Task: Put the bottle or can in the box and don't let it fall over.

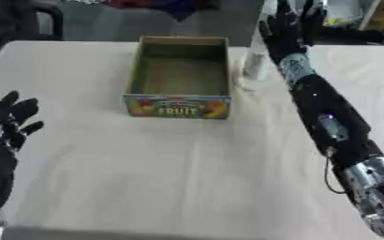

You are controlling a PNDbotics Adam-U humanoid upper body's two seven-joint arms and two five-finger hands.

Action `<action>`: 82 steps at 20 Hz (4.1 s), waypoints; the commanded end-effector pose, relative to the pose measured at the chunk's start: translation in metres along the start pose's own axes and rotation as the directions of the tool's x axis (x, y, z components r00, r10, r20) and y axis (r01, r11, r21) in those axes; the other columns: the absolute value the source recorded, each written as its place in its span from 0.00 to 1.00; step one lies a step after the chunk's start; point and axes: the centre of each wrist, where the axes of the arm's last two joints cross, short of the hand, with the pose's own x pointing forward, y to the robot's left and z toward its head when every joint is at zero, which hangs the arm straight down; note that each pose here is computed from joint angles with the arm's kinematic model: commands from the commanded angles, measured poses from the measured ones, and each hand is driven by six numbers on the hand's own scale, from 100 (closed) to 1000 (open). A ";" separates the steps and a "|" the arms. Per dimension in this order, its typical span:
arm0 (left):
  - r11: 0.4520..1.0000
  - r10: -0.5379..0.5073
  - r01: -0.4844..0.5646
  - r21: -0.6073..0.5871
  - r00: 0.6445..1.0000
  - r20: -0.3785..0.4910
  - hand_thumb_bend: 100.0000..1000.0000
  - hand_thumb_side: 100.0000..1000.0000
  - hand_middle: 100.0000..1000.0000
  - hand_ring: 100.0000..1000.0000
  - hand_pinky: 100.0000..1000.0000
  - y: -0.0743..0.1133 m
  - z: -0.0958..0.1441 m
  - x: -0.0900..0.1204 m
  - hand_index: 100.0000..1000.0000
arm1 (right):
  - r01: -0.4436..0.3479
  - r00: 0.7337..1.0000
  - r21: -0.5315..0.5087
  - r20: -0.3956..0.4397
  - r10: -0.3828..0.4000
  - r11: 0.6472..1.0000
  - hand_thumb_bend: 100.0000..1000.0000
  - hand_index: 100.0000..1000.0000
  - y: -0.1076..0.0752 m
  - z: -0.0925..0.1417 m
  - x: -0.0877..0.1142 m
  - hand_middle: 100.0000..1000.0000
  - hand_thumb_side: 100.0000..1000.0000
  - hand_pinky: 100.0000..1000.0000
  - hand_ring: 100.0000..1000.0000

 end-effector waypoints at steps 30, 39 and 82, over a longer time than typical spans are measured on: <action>0.999 0.005 -0.005 -0.031 1.000 0.005 0.00 0.98 0.82 0.92 0.87 -0.004 0.000 0.002 0.99 | 0.195 0.980 0.467 -0.130 -0.151 0.863 0.24 1.00 0.162 -0.024 -0.033 0.00 0.57 0.00 0.00; 1.000 0.006 -0.005 -0.021 1.000 0.007 0.00 0.98 0.82 0.92 0.87 -0.002 -0.001 0.003 0.99 | 0.196 0.947 0.305 -0.305 -0.099 0.932 0.25 1.00 0.105 0.018 -0.102 0.00 0.64 0.00 0.00; 0.995 -0.060 0.066 0.068 0.994 -0.096 0.00 1.00 0.82 0.93 0.87 0.018 0.024 -0.014 0.99 | -0.480 0.819 0.260 0.474 0.323 0.838 0.05 1.00 0.042 0.081 0.128 0.27 0.55 0.44 0.15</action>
